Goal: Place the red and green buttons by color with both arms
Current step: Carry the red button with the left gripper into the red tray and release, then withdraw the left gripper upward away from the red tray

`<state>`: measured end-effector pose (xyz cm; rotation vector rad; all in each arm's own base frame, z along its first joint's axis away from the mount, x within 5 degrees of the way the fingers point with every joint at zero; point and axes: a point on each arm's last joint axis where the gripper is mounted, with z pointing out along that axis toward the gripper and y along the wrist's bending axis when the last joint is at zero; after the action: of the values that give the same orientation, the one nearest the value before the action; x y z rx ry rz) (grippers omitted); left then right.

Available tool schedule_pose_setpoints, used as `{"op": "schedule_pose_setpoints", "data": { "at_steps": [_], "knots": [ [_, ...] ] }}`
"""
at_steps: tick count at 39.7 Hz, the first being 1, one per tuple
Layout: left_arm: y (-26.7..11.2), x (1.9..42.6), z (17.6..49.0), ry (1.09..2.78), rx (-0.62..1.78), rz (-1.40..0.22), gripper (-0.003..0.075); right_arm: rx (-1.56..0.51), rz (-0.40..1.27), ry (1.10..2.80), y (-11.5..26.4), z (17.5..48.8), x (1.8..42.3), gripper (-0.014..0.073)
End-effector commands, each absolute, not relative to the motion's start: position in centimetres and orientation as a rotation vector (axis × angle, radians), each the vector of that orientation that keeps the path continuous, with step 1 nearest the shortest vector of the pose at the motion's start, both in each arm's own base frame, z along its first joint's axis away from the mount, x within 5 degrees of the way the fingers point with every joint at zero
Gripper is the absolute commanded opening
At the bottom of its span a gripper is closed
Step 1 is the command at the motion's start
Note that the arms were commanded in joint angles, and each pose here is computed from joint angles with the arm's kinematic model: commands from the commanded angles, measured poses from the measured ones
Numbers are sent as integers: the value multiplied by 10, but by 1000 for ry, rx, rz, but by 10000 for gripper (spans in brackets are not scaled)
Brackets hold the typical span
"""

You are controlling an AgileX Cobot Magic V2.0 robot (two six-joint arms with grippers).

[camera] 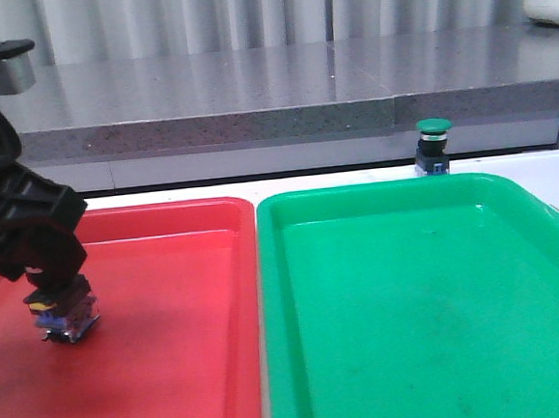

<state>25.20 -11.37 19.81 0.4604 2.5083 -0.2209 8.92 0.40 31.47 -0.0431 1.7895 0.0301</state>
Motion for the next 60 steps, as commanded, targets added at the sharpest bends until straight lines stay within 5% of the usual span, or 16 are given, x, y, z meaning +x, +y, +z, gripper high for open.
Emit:
{"op": "schedule_pose_setpoints", "data": {
  "at_steps": [1,9,16,19,29,41,50,60],
  "knots": [
    [-120,258,212,2408,408,-270,34,-34,26,1693,3,332,91,649],
    [-120,257,213,2409,406,-271,177,-34,26,1693,3,332,91,649],
    [-121,256,214,2433,345,-316,498,-34,26,1693,3,332,91,649],
    [-122,259,223,2416,340,-328,559,-34,26,1693,3,332,91,649],
    [-120,258,279,2326,435,-284,456,-34,26,1693,3,332,91,649],
    [-73,251,315,2290,292,-188,-18,-34,26,1693,3,332,91,649],
    [-32,208,335,2175,129,-128,-20,-34,26,1693,3,332,91,649],
    [-18,127,324,1923,74,-149,-20,-34,26,1693,3,332,91,649]
  ]
}}
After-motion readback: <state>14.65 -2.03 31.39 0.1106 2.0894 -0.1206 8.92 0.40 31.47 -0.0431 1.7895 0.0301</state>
